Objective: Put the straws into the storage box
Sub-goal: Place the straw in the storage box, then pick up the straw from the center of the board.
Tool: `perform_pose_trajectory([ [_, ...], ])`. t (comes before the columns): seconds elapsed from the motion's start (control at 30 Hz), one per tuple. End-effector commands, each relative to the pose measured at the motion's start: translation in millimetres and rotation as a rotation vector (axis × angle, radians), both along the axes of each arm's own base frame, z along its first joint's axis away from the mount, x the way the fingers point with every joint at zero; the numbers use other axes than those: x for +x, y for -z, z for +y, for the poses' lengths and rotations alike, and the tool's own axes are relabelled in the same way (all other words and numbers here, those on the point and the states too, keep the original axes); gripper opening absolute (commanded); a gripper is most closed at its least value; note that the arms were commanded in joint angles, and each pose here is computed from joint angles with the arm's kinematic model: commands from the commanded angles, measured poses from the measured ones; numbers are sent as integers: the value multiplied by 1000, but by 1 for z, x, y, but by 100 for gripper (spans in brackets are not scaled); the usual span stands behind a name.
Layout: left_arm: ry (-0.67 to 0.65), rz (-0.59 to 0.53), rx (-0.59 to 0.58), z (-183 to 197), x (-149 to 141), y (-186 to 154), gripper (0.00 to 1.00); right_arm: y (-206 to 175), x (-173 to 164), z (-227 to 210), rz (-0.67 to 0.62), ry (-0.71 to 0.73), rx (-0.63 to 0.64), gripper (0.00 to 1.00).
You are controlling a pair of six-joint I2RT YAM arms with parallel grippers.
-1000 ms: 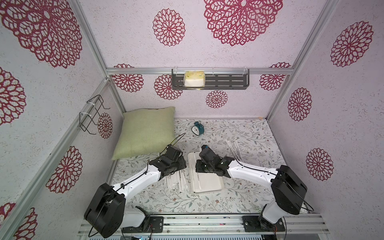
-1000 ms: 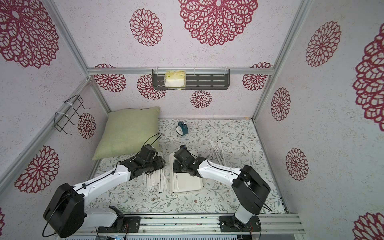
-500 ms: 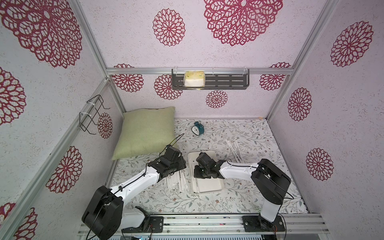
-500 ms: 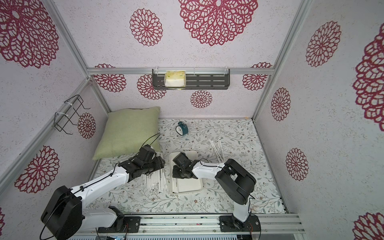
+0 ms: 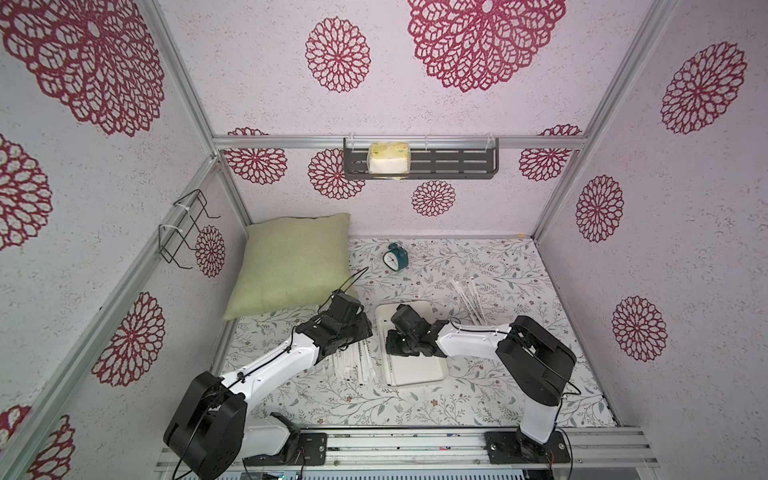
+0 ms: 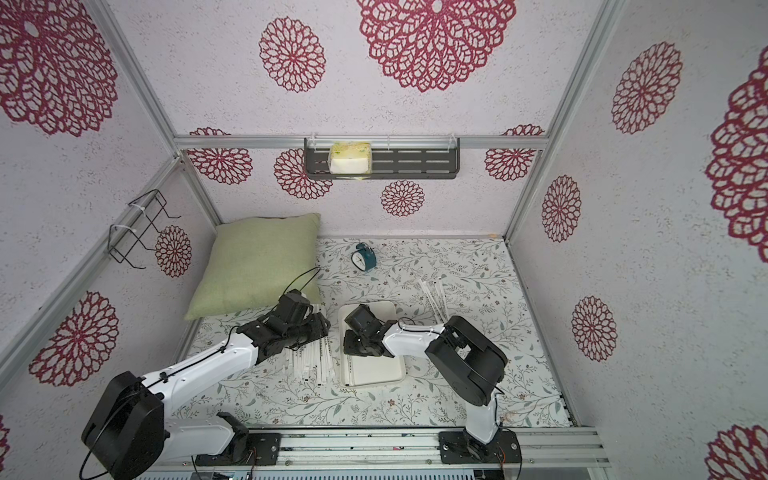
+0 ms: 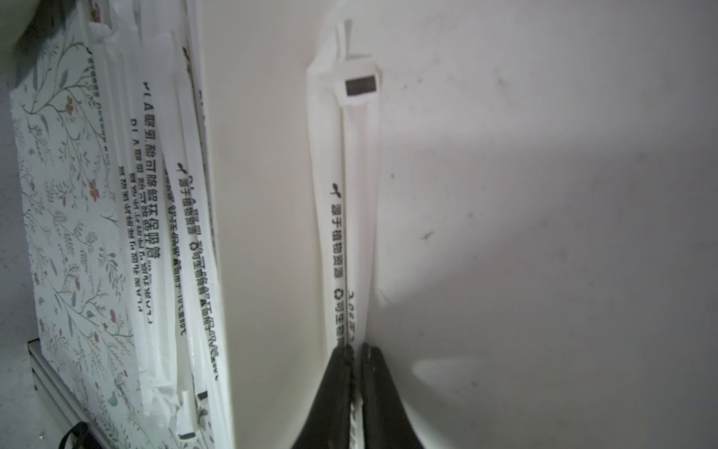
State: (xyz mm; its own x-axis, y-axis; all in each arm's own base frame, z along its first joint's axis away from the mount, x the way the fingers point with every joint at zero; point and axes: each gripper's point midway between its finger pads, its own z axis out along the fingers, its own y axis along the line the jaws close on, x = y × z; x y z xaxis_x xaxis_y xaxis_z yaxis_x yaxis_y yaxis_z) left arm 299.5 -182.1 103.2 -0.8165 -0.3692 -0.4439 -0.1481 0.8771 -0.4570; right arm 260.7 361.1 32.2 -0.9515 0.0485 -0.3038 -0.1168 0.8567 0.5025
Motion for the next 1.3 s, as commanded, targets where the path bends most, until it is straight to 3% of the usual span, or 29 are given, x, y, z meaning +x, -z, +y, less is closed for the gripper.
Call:
perform_pose_trajectory([
  [0.0,-5,-19,3,1,2,-6,61,-3,6,0,2,23,4,15],
  [0.17,-11,-24,15,4,2,-9,61,-12,6,-4,-9,23,-12,18],
  [0.43,-18,-88,86,18,9,-40,62,-61,14,-31,-70,23,-11,27],
  [0.6,62,-67,132,1,8,-47,71,-82,47,-112,-156,79,-74,28],
  [0.7,114,-78,241,-21,7,-48,78,-72,74,-176,-143,101,-220,30],
  [0.8,180,-62,329,-44,10,-44,81,-71,100,-234,-183,227,-360,33],
  [1.0,286,-46,206,-86,11,-36,82,-37,123,-265,-145,270,-420,32],
  [1.27,296,-22,149,-95,9,-25,82,-15,141,-271,-145,262,-503,31],
])
